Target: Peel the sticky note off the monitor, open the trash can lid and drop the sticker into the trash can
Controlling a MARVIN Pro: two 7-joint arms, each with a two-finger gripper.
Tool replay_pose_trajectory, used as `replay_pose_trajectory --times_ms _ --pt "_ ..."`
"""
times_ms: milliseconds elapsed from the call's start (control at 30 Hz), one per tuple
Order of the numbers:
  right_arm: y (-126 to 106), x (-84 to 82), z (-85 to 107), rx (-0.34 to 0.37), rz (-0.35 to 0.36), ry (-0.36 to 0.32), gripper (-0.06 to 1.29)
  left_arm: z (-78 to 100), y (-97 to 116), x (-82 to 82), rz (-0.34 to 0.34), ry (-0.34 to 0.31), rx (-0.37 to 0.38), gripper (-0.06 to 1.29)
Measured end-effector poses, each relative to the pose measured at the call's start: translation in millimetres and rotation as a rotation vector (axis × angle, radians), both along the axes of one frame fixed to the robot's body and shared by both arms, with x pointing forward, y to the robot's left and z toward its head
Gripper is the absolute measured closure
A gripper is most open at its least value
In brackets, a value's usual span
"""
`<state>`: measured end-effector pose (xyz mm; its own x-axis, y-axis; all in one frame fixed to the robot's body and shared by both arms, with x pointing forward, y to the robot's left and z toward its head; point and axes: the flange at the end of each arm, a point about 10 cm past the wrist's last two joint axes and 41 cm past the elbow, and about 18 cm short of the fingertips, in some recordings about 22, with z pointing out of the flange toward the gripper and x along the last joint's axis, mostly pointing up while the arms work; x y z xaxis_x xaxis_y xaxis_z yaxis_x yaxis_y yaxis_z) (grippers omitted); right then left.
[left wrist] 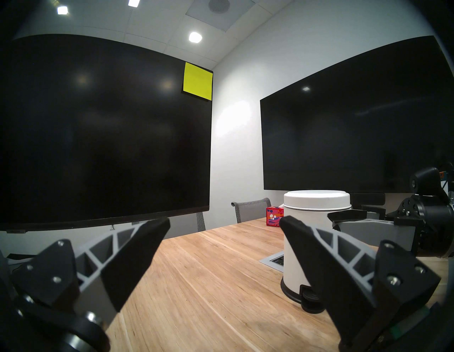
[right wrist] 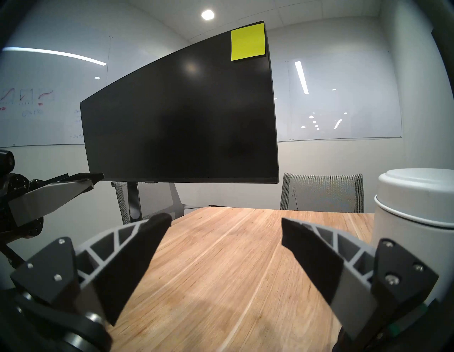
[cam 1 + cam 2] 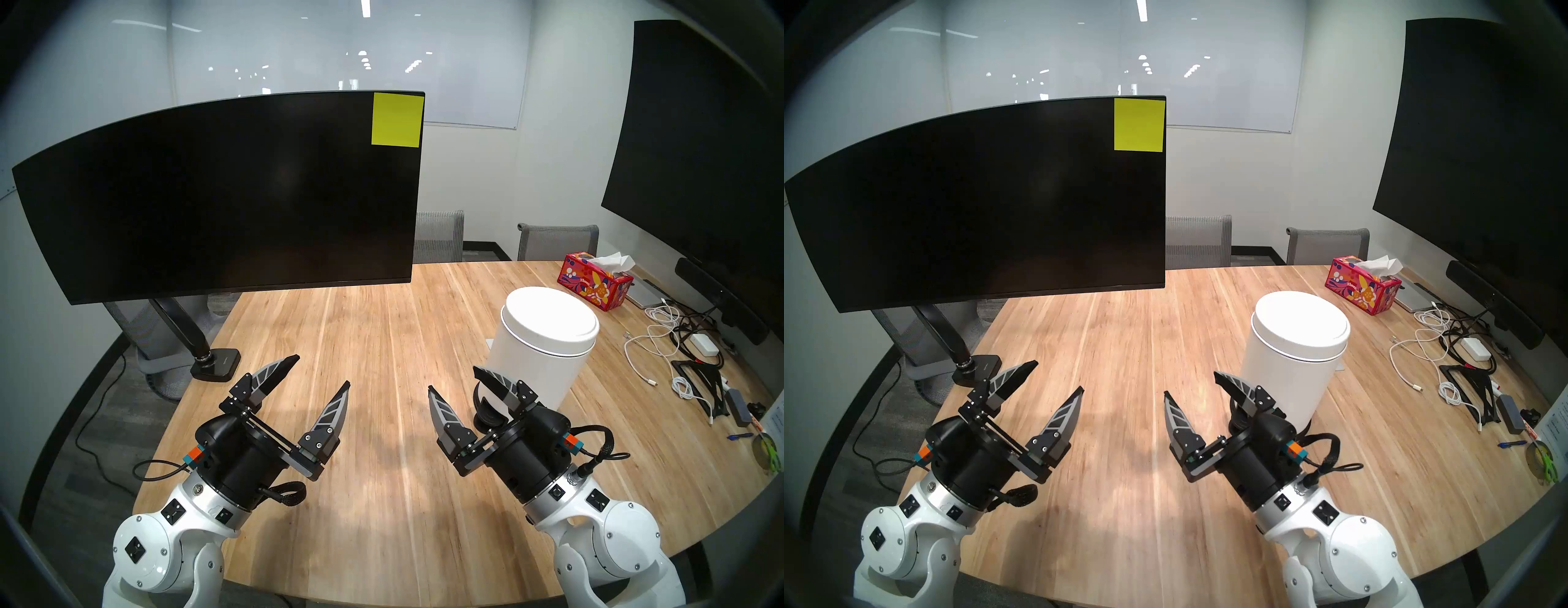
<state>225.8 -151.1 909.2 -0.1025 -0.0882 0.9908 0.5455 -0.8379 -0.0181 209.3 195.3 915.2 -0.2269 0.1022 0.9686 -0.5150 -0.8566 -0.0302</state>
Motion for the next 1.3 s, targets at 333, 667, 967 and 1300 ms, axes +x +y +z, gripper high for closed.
replay_pose_trajectory --times_ms 333,667,967,1300 --pt "1 -1.7 -1.9 -0.029 0.023 -0.002 0.0 -0.3 -1 -2.4 -0.017 0.002 0.004 0.01" --pt "0 -10.4 -2.9 -0.057 0.04 -0.003 0.0 8.2 -5 -4.6 -0.03 -0.01 -0.036 0.01" --pt "-10 -18.1 -1.7 -0.044 0.014 -0.011 0.0 19.9 -18 11.9 -0.054 -0.038 -0.099 0.01" --pt "-19 -24.8 -1.9 -0.027 -0.002 -0.015 0.0 26.7 -42 35.8 -0.086 -0.01 -0.228 0.01"
